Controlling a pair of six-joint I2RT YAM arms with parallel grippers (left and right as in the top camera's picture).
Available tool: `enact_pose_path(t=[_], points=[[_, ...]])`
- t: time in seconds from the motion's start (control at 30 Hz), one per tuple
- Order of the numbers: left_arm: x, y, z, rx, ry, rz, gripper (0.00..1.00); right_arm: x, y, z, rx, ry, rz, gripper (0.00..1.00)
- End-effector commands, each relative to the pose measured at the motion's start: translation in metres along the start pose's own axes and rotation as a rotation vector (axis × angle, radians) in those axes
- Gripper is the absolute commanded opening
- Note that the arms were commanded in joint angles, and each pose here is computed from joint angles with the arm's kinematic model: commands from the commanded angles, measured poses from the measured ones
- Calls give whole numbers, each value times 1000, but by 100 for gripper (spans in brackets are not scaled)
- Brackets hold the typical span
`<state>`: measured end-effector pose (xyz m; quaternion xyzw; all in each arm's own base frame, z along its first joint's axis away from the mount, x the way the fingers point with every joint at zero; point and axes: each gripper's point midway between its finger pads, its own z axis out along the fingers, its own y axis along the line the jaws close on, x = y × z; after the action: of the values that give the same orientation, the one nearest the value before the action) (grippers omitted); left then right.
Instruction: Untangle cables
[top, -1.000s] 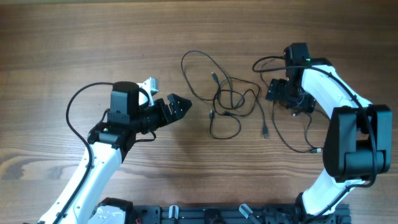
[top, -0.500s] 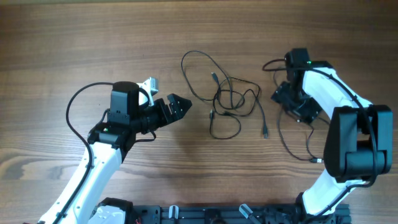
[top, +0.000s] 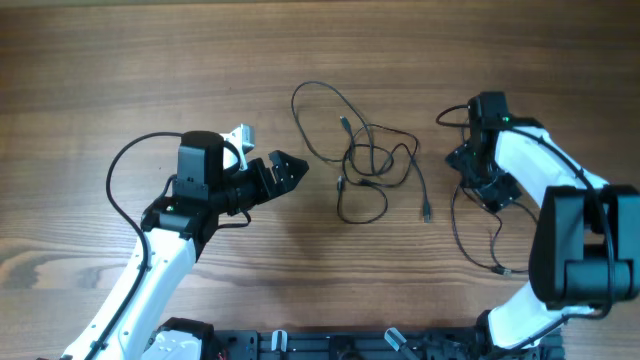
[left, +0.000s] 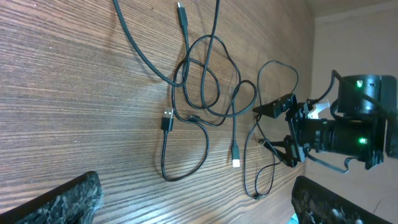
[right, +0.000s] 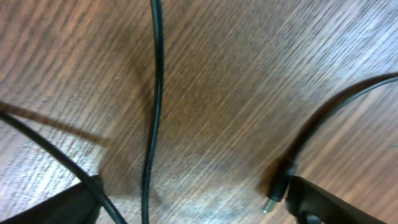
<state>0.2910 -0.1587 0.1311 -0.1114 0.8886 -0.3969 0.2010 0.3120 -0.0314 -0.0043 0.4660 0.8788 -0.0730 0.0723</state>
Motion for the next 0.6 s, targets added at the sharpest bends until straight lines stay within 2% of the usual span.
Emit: enact_pose_path(t=[0.0,0.13,0.2,0.27,0.3,0.43,0.57], points=[[-3,0,0,-6,-11,23,100,41,-20,43,21,120,11,80],[-3,0,0,-6,-11,23,100,44,-22,59,-20,78,16,48],[-3,0,0,-6,-11,23,100,40,-18,63,-49,43,17,20],[-3,0,0,-6,-11,23,100,33,-7,65,-106,2,-44,9],[-3,0,0,-6,-11,23,100,29,-1,65,-135,-22,-83,5],[-3,0,0,-6,-11,23,100,13,21,60,-214,-108,-237,4],[-3,0,0,-6,-11,23,100,-5,42,50,-276,-185,-312,4]])
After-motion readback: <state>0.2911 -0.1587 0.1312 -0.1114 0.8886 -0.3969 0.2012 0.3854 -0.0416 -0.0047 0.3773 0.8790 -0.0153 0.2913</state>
